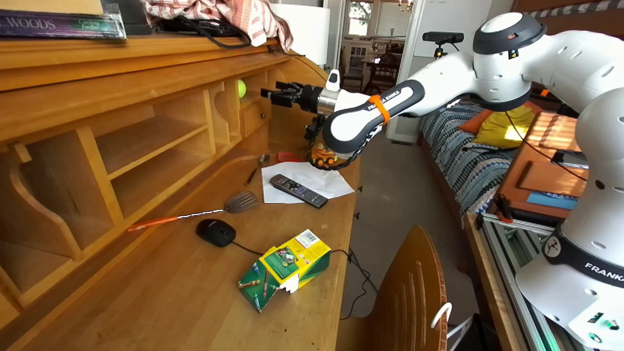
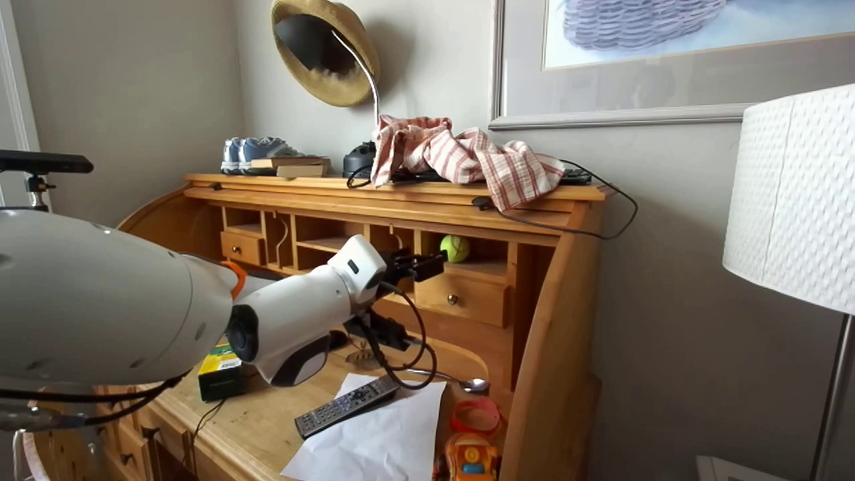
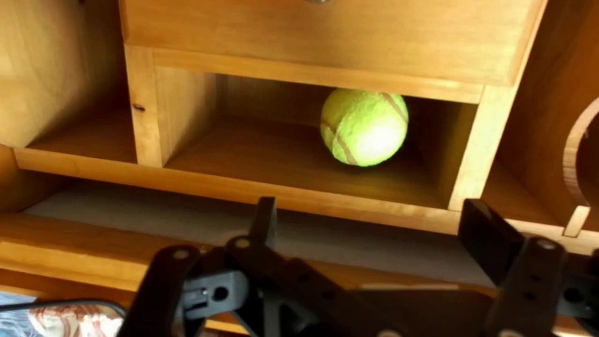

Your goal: Put the tennis ball on the table

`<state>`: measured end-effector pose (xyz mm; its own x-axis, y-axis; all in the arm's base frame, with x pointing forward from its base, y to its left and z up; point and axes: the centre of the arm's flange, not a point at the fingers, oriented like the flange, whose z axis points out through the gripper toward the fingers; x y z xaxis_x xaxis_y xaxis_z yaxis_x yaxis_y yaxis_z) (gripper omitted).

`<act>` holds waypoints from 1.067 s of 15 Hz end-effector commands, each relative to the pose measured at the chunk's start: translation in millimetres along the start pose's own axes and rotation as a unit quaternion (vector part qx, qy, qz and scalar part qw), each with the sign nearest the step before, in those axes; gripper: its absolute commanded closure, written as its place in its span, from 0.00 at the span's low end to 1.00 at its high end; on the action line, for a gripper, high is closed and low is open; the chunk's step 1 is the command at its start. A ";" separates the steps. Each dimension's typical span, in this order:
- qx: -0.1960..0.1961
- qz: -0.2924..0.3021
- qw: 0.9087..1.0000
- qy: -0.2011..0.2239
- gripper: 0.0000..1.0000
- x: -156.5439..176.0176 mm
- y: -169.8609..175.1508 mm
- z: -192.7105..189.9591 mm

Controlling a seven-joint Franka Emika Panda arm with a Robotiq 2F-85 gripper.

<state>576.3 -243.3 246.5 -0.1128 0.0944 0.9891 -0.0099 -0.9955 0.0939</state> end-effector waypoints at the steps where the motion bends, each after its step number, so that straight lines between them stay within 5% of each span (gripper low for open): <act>1: 0.003 0.007 1.000 -0.004 0.00 -26.2 14.8 43.0; 16: 0.015 0.022 1.000 0.006 0.00 -18.5 3.5 100.7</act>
<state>660.3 -237.4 252.0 -0.1289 0.0590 0.9899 0.0206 -0.9979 0.0622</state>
